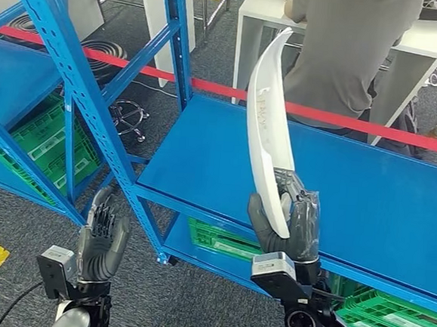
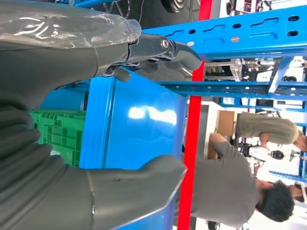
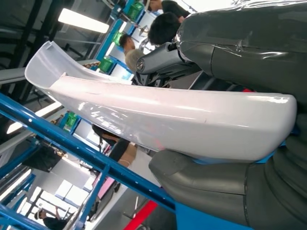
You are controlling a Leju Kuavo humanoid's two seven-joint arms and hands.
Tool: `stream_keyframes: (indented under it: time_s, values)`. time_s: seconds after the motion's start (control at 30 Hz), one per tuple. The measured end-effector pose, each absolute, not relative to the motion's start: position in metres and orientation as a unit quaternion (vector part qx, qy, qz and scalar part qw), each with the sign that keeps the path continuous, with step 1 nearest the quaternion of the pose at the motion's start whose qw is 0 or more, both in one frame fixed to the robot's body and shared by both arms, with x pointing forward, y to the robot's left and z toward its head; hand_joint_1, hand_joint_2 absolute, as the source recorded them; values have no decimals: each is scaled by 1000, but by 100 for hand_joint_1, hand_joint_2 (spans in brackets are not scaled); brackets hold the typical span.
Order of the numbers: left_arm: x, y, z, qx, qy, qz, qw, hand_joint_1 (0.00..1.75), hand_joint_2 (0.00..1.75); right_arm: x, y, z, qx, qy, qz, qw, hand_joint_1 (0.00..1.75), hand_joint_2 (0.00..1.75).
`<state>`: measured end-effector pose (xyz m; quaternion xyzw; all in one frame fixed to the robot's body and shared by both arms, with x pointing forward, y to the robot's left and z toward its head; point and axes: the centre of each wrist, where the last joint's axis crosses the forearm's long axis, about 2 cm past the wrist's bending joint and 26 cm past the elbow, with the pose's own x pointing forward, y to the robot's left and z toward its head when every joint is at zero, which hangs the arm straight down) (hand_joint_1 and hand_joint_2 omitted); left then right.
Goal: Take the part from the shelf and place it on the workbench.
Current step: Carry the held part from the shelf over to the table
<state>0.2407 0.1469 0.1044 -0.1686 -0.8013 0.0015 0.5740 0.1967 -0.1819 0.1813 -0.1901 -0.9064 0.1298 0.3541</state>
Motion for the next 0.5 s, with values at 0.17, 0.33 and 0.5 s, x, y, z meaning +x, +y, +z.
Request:
stream_keyframes:
  time_s: [0.17, 0.33, 0.5]
  values:
    - [238, 147, 102, -168, -799, 0, 578, 0, 175, 195, -183, 180, -192, -902, 122, 368, 175, 175]
    - [238, 147, 102, -167, -798, -2, 579, 0, 175, 194, -183, 179, -184, -901, 112, 377, 175, 175]
    - [238, 147, 102, -168, -798, -1, 579, 0, 175, 193, -183, 179, -178, -902, 106, 378, 175, 175]
